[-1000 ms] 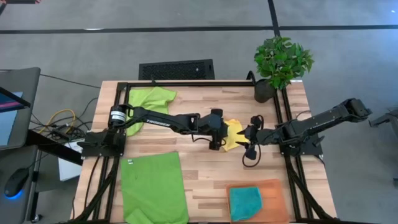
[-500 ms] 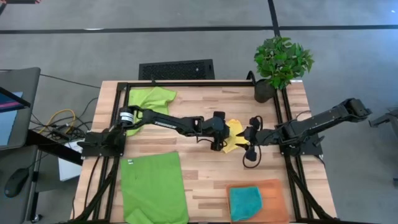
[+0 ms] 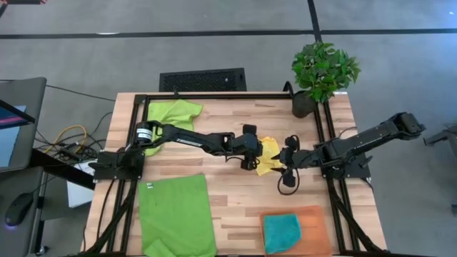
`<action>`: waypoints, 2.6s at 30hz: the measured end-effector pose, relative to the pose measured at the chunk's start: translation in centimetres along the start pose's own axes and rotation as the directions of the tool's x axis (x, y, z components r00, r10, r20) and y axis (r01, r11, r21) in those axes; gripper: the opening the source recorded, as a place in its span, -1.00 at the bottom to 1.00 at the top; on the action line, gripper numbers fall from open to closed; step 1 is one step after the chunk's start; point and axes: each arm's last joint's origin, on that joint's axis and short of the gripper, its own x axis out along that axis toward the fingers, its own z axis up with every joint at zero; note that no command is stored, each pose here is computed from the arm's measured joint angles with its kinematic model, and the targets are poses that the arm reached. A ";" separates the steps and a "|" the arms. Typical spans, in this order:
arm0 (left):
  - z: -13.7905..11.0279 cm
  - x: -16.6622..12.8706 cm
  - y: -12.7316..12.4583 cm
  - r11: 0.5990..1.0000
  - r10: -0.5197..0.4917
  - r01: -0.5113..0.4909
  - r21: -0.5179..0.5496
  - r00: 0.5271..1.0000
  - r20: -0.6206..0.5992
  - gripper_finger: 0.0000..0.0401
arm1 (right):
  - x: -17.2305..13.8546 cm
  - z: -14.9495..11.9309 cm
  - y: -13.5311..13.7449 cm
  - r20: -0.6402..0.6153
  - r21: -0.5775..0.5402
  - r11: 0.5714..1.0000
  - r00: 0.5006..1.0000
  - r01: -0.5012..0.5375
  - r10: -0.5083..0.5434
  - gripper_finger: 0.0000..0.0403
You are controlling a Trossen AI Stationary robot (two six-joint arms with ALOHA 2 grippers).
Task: Fold microfiber towels
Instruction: Fold the yellow microfiber towel
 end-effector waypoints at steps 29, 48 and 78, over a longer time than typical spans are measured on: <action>-1.3 -1.5 -1.6 0.984 -0.172 0.159 -0.086 0.967 -0.189 -0.01 | 4.0 -1.3 -2.9 -0.178 0.056 0.992 0.978 0.116 -0.105 0.12; -1.2 0.0 -1.0 0.958 -0.227 0.212 -0.195 0.972 -0.059 -0.01 | 2.3 0.5 -2.0 -0.058 0.009 0.996 0.994 0.091 -0.091 0.12; -3.6 3.0 -2.2 0.934 -0.235 0.190 -0.304 0.965 -0.116 -0.01 | 5.7 -1.9 -5.4 -0.271 -0.046 0.923 0.885 0.381 -0.379 0.12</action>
